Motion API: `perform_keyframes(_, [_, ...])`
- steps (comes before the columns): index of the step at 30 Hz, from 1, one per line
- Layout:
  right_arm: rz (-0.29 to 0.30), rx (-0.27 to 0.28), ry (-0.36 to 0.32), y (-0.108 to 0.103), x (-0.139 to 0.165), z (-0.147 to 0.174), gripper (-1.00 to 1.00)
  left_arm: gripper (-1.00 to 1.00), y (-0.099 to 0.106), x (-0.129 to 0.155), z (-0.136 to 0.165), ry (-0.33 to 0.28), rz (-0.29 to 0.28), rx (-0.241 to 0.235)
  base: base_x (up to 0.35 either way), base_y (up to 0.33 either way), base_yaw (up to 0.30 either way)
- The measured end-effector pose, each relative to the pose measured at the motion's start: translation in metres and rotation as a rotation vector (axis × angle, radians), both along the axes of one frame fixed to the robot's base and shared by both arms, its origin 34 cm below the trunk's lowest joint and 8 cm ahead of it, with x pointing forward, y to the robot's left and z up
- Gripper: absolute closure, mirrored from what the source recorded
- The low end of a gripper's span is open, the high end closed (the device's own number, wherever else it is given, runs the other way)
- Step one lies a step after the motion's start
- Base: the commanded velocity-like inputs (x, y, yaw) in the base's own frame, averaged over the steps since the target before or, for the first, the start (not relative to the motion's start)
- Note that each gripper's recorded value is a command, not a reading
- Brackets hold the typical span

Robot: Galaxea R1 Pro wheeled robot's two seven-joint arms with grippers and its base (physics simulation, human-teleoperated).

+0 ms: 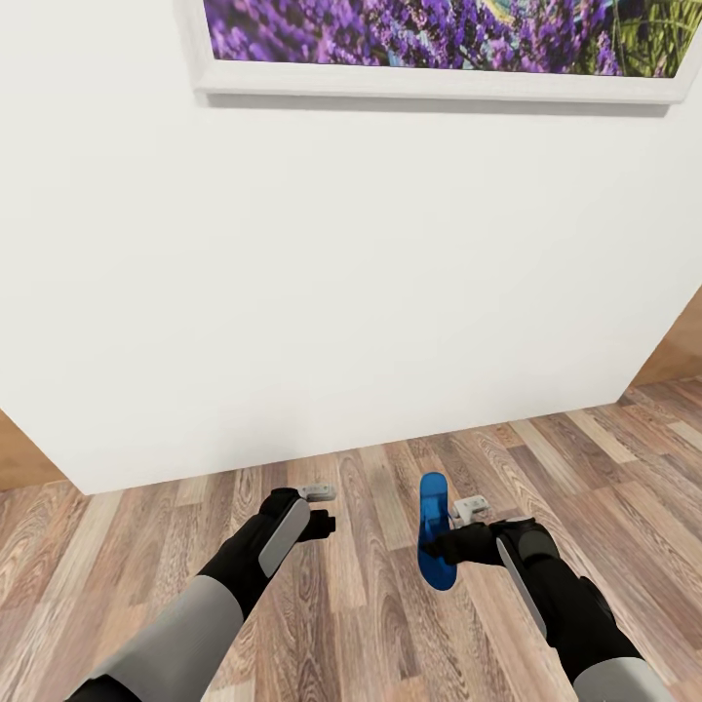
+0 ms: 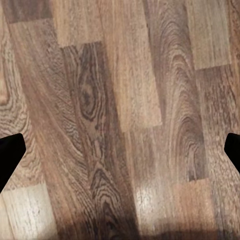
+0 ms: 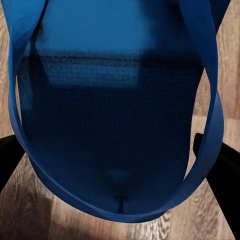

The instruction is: In the bedroom, move the book from the bed onto either nightstand, and place the two sandals side by side next to the bed.

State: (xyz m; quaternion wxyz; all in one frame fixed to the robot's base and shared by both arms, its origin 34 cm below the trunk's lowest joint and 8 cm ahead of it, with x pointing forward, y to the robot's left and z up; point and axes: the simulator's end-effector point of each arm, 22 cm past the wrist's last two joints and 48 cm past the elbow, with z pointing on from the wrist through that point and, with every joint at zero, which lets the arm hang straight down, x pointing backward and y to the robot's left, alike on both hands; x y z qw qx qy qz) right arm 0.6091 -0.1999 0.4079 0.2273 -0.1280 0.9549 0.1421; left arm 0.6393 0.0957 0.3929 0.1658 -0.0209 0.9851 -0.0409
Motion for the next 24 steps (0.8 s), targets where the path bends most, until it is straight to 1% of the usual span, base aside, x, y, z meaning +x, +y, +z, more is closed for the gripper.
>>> perform_keyframes(23, [0.000,0.000,0.000,0.0001,0.0000,0.0000,1.00,-1.00,0.0000,-0.0001,-0.0001,0.000,0.000,0.000,0.000,0.000,0.000])
perform_keyframes(24, [0.000,-0.001,0.005,0.0003,-0.0029,-0.0023,1.00,-1.00,0.0028,-0.0027,-0.0028,0.004,-0.004,0.006,0.000,0.000,0.000])
